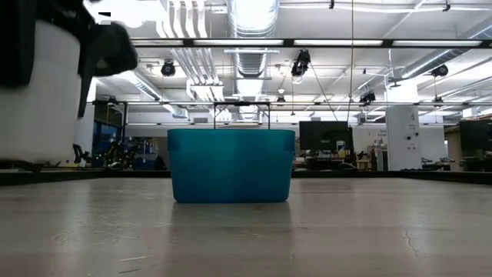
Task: Pick and place pill bottles into a basket
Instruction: Put the pill bottle into the bin
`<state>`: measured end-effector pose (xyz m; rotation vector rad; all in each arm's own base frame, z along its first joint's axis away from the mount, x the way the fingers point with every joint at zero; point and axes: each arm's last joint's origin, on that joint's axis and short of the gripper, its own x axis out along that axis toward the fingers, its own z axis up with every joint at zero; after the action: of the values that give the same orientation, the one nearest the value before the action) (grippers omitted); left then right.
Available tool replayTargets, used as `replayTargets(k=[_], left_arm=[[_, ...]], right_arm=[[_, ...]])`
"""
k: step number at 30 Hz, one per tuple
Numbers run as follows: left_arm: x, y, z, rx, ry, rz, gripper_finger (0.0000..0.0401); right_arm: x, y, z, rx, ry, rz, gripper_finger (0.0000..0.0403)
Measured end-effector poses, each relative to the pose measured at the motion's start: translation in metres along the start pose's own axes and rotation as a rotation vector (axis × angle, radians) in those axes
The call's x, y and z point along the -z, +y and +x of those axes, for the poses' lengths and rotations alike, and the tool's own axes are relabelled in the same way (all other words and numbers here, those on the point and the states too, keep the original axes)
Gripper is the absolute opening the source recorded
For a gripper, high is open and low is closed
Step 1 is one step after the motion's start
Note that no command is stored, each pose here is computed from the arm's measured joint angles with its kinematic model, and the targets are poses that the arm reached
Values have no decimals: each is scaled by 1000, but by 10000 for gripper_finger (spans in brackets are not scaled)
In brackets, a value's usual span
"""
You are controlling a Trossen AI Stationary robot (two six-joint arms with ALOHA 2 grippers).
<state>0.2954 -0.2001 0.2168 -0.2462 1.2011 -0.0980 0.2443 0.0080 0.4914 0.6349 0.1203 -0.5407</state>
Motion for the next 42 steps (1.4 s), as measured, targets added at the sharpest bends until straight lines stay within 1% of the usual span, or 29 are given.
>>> replayTargets(k=[2,6,9,13,19,24,30,32,36,42], left_arm=[[-4,-1,-6,9,-14,5,159],[-11,3,-17,-8,-7,-4,159],[-13,11,-26,-38,15,-24,159],[-22,25,-42,-52,3,-60,159],[-45,42,-65,-45,-65,-70,159],[-65,57,-79,-46,-125,-78,159],[-75,80,-81,-75,-140,-127,159],[-78,85,-80,-82,-140,-138,159],[-82,90,-75,-75,-130,-132,159],[-85,96,-61,-97,-96,-150,159]], right_arm=[[0,0,0,0,0,-4,219],[-1,0,-1,-1,-2,-6,219],[-1,0,-1,-1,-3,-29,219],[-2,-1,-2,3,-12,-54,219],[-10,-6,-11,85,-121,20,219],[-20,-13,-20,103,-161,-15,219],[-31,-22,-34,105,-198,-16,219],[-34,-25,-39,106,-208,-36,219],[-39,-29,-47,109,-224,-78,219],[-42,-32,-54,105,-236,-80,219]])
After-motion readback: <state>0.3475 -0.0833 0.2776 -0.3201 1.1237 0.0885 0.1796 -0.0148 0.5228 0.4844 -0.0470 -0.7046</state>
